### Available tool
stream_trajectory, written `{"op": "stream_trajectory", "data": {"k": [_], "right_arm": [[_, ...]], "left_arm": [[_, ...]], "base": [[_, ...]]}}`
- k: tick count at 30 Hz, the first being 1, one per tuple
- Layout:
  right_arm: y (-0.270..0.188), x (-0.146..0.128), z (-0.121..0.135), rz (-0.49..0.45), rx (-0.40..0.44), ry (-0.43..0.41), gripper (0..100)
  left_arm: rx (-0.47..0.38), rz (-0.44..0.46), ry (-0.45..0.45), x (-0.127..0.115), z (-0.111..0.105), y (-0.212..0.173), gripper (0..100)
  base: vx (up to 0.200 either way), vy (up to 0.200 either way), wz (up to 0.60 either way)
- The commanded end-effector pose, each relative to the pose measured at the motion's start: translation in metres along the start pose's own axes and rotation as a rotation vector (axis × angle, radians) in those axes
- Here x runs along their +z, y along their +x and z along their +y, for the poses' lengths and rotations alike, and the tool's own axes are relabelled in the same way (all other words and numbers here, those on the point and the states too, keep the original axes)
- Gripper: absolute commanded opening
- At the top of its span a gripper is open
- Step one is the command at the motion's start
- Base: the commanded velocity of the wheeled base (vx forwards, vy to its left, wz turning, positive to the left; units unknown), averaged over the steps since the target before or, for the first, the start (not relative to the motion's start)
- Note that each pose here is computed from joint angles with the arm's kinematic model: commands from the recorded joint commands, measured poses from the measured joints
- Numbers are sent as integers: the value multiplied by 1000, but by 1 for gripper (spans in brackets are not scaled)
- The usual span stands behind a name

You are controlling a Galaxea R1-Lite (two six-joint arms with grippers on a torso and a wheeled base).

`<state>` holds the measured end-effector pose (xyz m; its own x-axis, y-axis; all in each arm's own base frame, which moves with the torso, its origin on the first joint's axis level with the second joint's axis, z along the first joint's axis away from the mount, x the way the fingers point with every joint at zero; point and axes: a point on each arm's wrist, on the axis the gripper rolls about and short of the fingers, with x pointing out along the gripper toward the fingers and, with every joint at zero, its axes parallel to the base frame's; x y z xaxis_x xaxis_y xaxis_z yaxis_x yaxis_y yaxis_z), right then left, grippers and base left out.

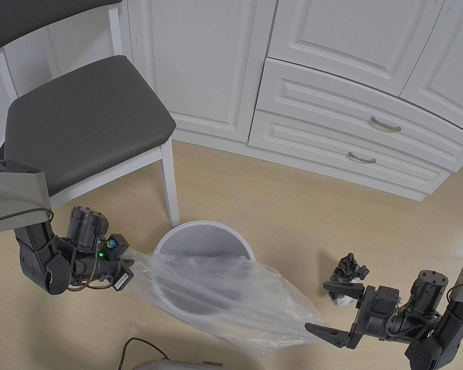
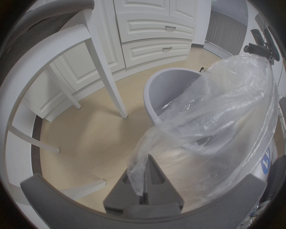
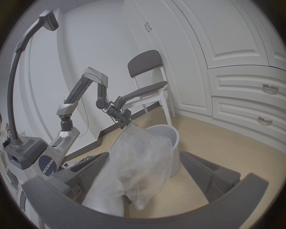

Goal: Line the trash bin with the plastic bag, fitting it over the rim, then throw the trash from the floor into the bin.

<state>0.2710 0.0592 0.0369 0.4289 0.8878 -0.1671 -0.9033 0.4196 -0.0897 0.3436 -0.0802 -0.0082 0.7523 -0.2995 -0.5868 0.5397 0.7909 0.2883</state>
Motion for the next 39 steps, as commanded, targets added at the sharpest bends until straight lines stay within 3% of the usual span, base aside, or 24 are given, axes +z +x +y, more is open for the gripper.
{"op": "stream_trajectory", "data": {"k": [1,13,19,22,24,28,34,36,39], "right_arm": [[-4,4,-4,-15,-20,-22,100],[-12,10,-13,-38,-47,-40,100],[9,22,4,-45,-19,-23,100],[26,25,15,-14,-87,-25,100],[53,28,32,25,-202,-43,100],[87,31,58,63,-333,-62,100],[135,24,96,79,-363,-76,100],[162,20,116,67,-424,-48,100],[178,16,120,55,-496,-26,100]], "left_arm": [[1,1,-1,-1,0,0,0],[3,0,-2,0,1,0,0],[-5,-26,12,7,-5,-8,0],[-11,-44,17,14,-8,-15,0],[-14,-60,23,19,-11,-23,0],[-20,-78,30,23,-12,-30,0],[-25,-78,33,23,-13,-30,0],[-36,-80,32,22,-13,-30,0],[-40,-82,32,22,-13,-30,0]], "base": [[0,0,0],[0,0,0],[0,0,0],[0,0,0],[0,0,0],[0,0,0],[0,0,0],[0,0,0],[0,0,0]]}}
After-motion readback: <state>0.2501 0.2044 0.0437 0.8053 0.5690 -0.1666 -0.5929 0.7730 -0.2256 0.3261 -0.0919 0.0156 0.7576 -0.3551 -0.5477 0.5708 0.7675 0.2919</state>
